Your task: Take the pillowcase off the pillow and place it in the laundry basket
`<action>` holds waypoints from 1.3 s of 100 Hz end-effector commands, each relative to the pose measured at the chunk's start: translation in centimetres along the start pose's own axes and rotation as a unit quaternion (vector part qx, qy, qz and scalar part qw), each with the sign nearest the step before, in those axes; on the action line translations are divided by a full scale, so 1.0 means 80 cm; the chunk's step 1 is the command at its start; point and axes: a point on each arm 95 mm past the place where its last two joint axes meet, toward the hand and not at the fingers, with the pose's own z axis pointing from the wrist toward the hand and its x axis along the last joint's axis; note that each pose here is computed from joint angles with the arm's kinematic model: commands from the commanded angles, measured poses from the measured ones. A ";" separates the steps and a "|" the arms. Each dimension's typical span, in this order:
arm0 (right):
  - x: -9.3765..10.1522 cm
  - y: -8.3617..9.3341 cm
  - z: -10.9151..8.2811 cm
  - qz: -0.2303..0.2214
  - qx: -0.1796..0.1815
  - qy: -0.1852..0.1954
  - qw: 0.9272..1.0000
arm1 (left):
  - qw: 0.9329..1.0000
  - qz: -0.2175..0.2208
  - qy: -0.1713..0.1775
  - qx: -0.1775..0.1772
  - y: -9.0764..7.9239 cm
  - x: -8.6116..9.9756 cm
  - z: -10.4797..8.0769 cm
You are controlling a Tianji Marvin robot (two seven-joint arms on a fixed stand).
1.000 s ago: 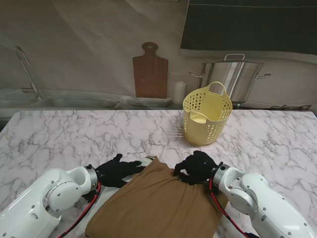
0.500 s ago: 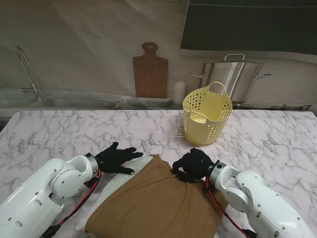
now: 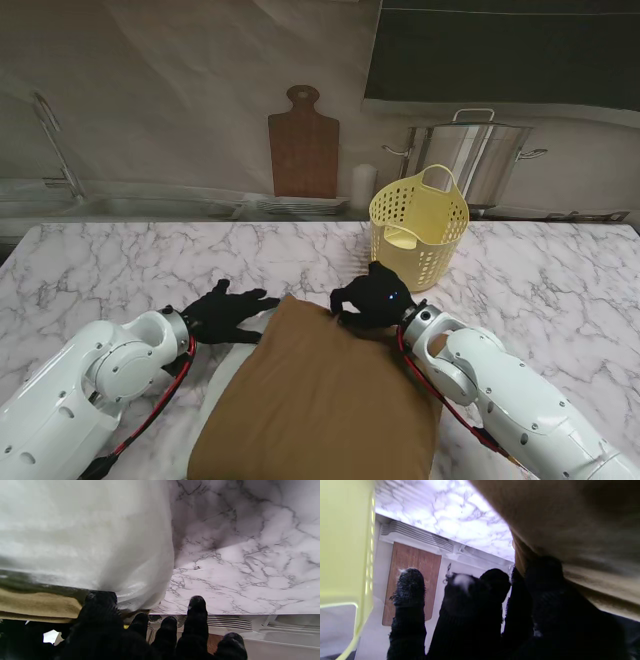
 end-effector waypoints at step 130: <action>0.025 0.013 -0.094 0.075 0.061 -0.061 0.993 | 0.990 -0.019 0.138 0.015 -0.002 0.086 0.016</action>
